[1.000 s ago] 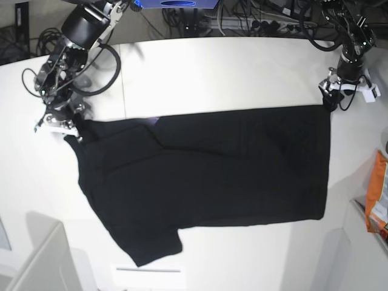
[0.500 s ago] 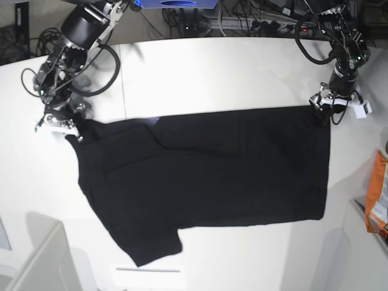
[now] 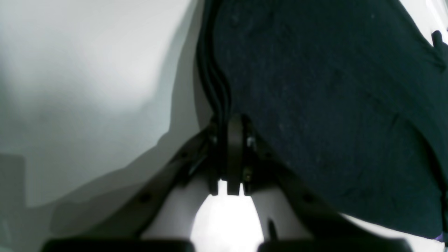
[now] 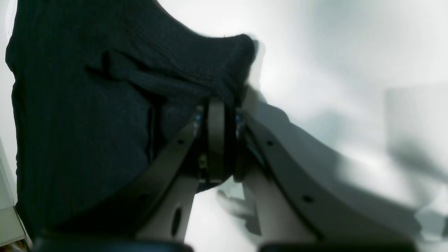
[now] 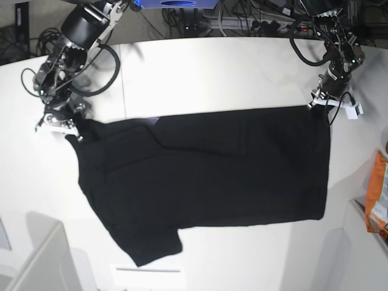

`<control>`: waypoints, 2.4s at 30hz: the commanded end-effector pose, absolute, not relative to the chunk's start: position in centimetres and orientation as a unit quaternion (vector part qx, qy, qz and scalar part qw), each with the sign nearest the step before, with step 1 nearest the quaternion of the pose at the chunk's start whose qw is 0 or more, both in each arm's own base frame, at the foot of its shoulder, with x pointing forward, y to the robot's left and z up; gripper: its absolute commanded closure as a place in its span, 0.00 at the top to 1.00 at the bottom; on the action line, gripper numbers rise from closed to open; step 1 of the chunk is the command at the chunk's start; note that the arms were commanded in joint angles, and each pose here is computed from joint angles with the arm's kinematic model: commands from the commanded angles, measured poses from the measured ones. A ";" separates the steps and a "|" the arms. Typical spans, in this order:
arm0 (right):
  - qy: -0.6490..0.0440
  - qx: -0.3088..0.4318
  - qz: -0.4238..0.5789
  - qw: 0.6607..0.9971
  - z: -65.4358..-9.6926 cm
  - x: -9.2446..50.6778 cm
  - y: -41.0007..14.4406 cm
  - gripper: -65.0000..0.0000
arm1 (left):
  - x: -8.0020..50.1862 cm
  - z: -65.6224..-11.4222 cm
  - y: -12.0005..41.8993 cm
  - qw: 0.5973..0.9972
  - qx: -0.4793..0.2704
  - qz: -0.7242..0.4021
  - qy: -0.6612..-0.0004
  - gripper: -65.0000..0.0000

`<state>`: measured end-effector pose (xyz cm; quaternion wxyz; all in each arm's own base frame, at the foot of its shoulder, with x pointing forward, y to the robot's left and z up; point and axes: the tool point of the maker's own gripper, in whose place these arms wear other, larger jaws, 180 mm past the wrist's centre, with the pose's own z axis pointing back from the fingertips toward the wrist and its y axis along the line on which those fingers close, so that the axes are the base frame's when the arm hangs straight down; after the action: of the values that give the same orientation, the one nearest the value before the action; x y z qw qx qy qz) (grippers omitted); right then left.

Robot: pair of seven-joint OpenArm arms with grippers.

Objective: Fold the T-shirt properly
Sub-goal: 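Drag the shirt toward the robot with both grippers and lay it flat, then release the shoulders and move both grippers to the hem corners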

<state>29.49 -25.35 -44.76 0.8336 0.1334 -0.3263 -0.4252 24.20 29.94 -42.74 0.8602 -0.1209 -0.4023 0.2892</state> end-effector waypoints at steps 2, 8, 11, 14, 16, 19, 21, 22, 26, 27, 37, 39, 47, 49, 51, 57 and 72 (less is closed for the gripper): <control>-0.308 0.130 -0.424 0.842 -45.1 28.9 -25.2 0.00 | 24.2 -42.1 30.3 0.862 -0.114 0.281 -0.406 0.00; -0.330 0.110 -0.416 0.840 -43.8 27.9 -26.2 0.00 | 22.5 -42.6 30.8 0.870 -0.103 0.280 -0.393 0.00; -0.344 0.098 -0.409 0.839 -42.7 27.3 -26.7 0.00 | 21.4 -42.8 31.3 0.878 -0.093 0.271 -0.383 0.00; -0.349 0.088 -0.405 0.841 -42.2 26.5 -27.1 0.00 | 20.5 -42.1 31.4 0.882 -0.084 0.259 -0.385 0.00; -0.350 0.081 -0.402 0.842 -42.1 25.8 -27.3 0.00 | 19.9 -41.6 31.4 0.884 -0.078 0.250 -0.387 0.00; -0.349 0.071 -0.399 0.845 -42.0 24.8 -27.6 0.00 | 19.0 -41.1 31.2 0.889 -0.071 0.239 -0.385 0.00; -0.348 0.064 -0.398 0.847 -41.9 24.0 -27.7 0.00 | 18.4 -41.0 31.1 0.891 -0.068 0.234 -0.382 0.00; -0.348 0.060 -0.396 0.847 -41.8 23.5 -27.8 0.00 | 18.3 -40.9 31.1 0.891 -0.068 0.233 -0.383 0.00; -0.344 0.053 -0.397 0.849 -41.9 21.9 -27.4 0.00 | 17.2 -40.9 31.0 0.896 -0.064 0.229 -0.375 0.00; -0.343 0.049 -0.401 0.848 -41.9 21.4 -27.6 0.00 | 16.6 -41.1 30.9 0.898 -0.062 0.229 -0.369 0.00; -0.316 0.029 -0.409 0.855 -42.8 17.7 -27.9 0.00 | 13.6 -41.8 30.8 0.911 -0.053 0.227 -0.339 0.00; -0.310 0.024 -0.409 0.858 -43.0 16.9 -27.9 0.00 | 13.0 -41.9 30.8 0.914 -0.051 0.226 -0.334 0.00; -0.294 0.013 -0.408 0.864 -43.5 15.0 -28.0 0.00 | 10.5 -41.5 30.5 0.925 -0.041 0.212 -0.313 0.00; -0.290 0.010 -0.408 0.866 -43.6 14.5 -28.0 0.00 | 10.0 -41.6 30.4 0.926 -0.040 0.212 -0.309 0.00; -0.284 0.009 -0.408 0.868 -43.8 14.0 -28.0 0.00 | 10.0 -41.6 30.5 0.927 -0.040 0.212 -0.308 0.00; -0.290 0.001 -0.401 0.869 -43.0 13.7 -28.2 0.00 | 10.1 -41.6 30.4 0.926 -0.040 0.212 -0.309 0.00; -0.293 0.003 -0.396 0.870 -42.1 14.0 -28.2 0.52 | 9.9 -39.2 34.9 0.908 0.011 0.242 -0.343 0.85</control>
<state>13.52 -27.36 -43.07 0.8750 0.0118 -0.2735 -0.3993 9.43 34.26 -40.27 0.9118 0.0036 -0.3257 0.2501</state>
